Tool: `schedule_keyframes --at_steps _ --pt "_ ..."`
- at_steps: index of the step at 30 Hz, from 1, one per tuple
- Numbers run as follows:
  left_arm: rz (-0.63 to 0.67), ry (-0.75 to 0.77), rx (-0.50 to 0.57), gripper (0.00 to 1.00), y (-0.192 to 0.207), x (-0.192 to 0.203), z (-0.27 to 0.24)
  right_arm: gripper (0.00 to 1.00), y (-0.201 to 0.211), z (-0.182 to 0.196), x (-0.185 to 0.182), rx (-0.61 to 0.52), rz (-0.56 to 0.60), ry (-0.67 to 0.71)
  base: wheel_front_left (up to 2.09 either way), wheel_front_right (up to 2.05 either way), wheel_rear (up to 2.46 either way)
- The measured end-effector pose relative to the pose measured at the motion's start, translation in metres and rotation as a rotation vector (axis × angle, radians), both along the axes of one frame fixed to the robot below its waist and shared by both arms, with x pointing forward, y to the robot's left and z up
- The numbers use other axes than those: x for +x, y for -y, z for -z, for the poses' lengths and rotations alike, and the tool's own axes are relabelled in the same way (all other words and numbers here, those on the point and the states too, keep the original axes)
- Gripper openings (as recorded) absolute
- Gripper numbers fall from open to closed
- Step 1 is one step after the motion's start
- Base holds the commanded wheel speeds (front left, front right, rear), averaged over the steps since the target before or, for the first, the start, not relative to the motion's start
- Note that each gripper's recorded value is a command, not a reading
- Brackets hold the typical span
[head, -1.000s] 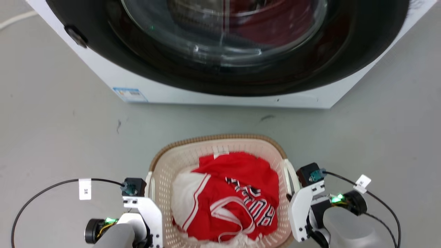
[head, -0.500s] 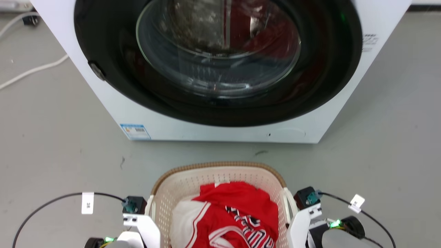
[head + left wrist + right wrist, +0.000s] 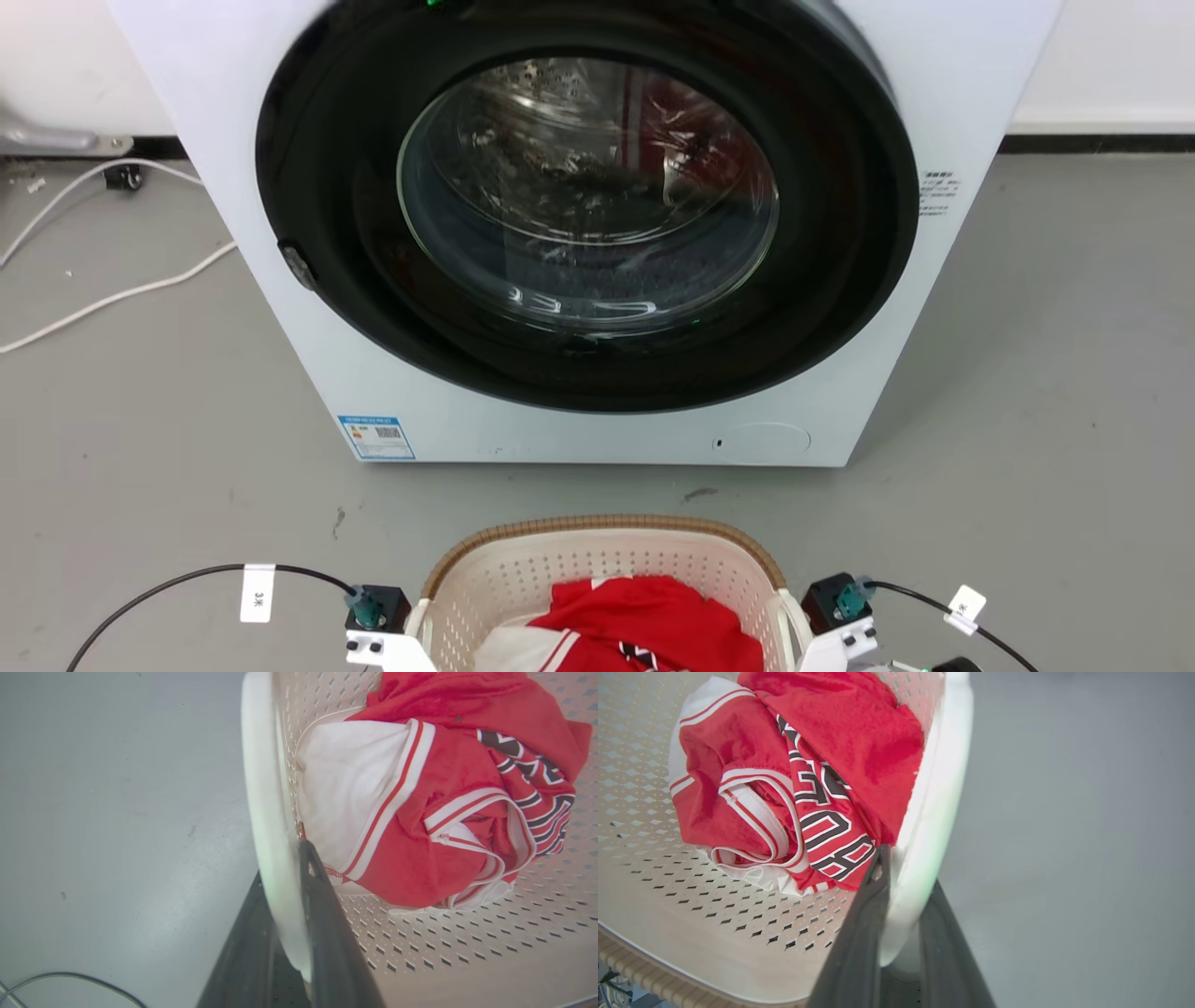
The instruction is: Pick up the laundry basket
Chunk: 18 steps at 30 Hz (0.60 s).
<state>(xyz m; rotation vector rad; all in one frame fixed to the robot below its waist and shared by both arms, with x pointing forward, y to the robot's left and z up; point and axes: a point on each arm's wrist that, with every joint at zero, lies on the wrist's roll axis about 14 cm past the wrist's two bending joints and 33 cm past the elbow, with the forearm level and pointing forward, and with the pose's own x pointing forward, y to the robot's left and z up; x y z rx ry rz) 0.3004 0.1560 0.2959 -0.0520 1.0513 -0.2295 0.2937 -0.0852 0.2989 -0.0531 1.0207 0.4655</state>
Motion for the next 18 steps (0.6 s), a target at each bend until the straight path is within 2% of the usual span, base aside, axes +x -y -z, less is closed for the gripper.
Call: schedule_keyframes --at_steps 18 --pt "0.021 -0.009 -0.002 0.00 0.0000 -0.0098 -0.0063 0.00 0.0009 -0.0060 -0.0049 -0.006 -0.017 0.000 0.00 0.00 0.00"
